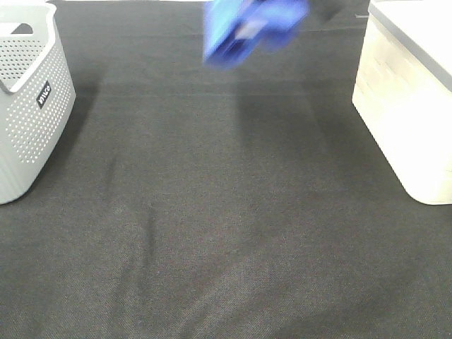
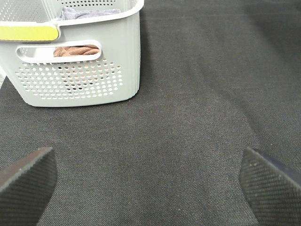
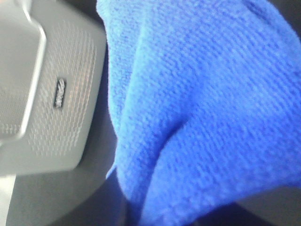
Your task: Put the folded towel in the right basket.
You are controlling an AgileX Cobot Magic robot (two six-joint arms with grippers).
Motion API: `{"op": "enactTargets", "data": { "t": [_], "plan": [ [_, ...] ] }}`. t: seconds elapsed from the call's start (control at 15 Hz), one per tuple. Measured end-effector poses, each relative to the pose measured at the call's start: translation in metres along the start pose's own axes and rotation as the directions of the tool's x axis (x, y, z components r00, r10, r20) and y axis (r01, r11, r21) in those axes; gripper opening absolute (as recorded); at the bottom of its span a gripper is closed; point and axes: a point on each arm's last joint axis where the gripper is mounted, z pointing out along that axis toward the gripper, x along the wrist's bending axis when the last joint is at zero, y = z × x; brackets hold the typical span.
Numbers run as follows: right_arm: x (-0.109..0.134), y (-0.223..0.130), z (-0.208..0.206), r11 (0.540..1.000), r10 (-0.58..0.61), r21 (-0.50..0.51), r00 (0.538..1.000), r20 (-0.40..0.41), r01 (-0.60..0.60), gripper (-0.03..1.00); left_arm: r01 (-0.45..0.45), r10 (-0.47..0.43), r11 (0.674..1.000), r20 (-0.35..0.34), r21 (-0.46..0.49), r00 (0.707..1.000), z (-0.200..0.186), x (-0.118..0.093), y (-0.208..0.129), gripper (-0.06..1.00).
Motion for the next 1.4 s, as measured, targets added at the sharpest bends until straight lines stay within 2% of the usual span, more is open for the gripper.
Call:
{"op": "enactTargets", "data": {
  "t": [0.13, 0.2, 0.33, 0.4, 0.47, 0.53, 0.6, 0.73, 0.8, 0.87, 1.0, 1.07, 1.2, 1.27, 1.4],
  "plan": [
    [-0.033, 0.022, -0.077, 0.991, 0.043, -0.127, 0.997, 0.070, -0.034, 0.22, 0.000, 0.000, 1.000, 0.000, 0.000, 1.000, 0.000, 0.000, 0.000, 0.98],
    [-0.058, 0.028, -0.111, 0.983, 0.081, -0.176, 0.988, 0.133, -0.057, 0.22, 0.000, 0.000, 1.000, 0.000, 0.000, 1.000, 0.000, 0.000, 0.000, 0.98],
    [-0.107, 0.027, -0.161, 0.971, 0.160, -0.217, 0.952, 0.260, -0.104, 0.22, 0.000, 0.000, 1.000, 0.000, 0.000, 1.000, 0.000, 0.000, 0.000, 0.98],
    [-0.136, 0.024, -0.180, 0.965, 0.207, -0.225, 0.918, 0.337, -0.135, 0.22, 0.000, 0.000, 1.000, 0.000, 0.000, 1.000, 0.000, 0.000, 0.000, 0.98],
    [-0.155, 0.022, -0.186, 0.962, 0.231, -0.228, 0.896, 0.379, -0.152, 0.22, 0.000, 0.000, 1.000, 0.000, 0.000, 1.000, 0.000, 0.000, 0.000, 0.98],
    [-0.155, 0.022, -0.186, 0.962, 0.231, -0.228, 0.896, 0.379, -0.152, 0.22, 0.000, 0.000, 1.000, 0.000, 0.000, 1.000, 0.000, 0.000, 0.000, 0.98],
    [-0.169, 0.021, -0.186, 0.962, 0.241, -0.222, 0.876, 0.418, -0.160, 0.22, 0.000, 0.000, 1.000, 0.000, 0.000, 1.000, 0.000, 0.000, 0.000, 0.98],
    [-0.196, 0.017, -0.173, 0.972, 0.229, -0.168, 0.831, 0.508, -0.166, 0.22, 0.000, 0.000, 1.000, 0.000, 0.000, 1.000, 0.000, 0.000, 0.000, 0.98],
    [-0.206, 0.015, -0.165, 0.973, 0.229, -0.145, 0.819, 0.526, -0.180, 0.22, 0.000, 0.000, 1.000, 0.000, 0.000, 1.000, 0.000, 0.000, 0.000, 0.98],
    [-0.214, 0.013, -0.157, 0.971, 0.238, -0.126, 0.813, 0.531, -0.202, 0.30, 0.000, 0.000, 1.000, 0.000, 0.000, 1.000, 0.000, 0.000, 0.000, 0.98],
    [-0.221, 0.008, -0.149, 0.969, 0.241, -0.080, 0.811, 0.532, -0.236, 0.78, 0.000, 0.000, 1.000, 0.000, 0.000, 1.000, 0.000, 0.000, 0.000, 0.98],
    [-0.221, 0.007, -0.149, 0.968, 0.241, -0.069, 0.812, 0.532, -0.243, 0.91, 0.000, 0.000, 1.000, 0.000, 0.000, 1.000, 0.000, 0.000, 0.000, 0.98],
    [-0.215, 0.006, -0.147, 0.971, 0.221, -0.042, 0.812, 0.541, -0.236, 0.95, 0.000, 0.000, 1.000, 0.000, 0.000, 1.000, 0.000, 0.000, 0.000, 0.98],
    [-0.204, 0.007, -0.144, 0.979, 0.180, -0.019, 0.811, 0.556, -0.204, 0.96, 0.000, 0.000, 1.000, 0.000, 0.000, 1.000, 0.000, 0.000, 0.000, 0.98],
    [-0.152, 0.011, -0.126, 0.996, 0.041, 0.040, 0.822, 0.568, -0.077, 0.96, 0.000, 0.000, 1.000, 0.000, 0.000, 1.000, 0.000, 0.000, 0.000, 0.98]
  ]
}}
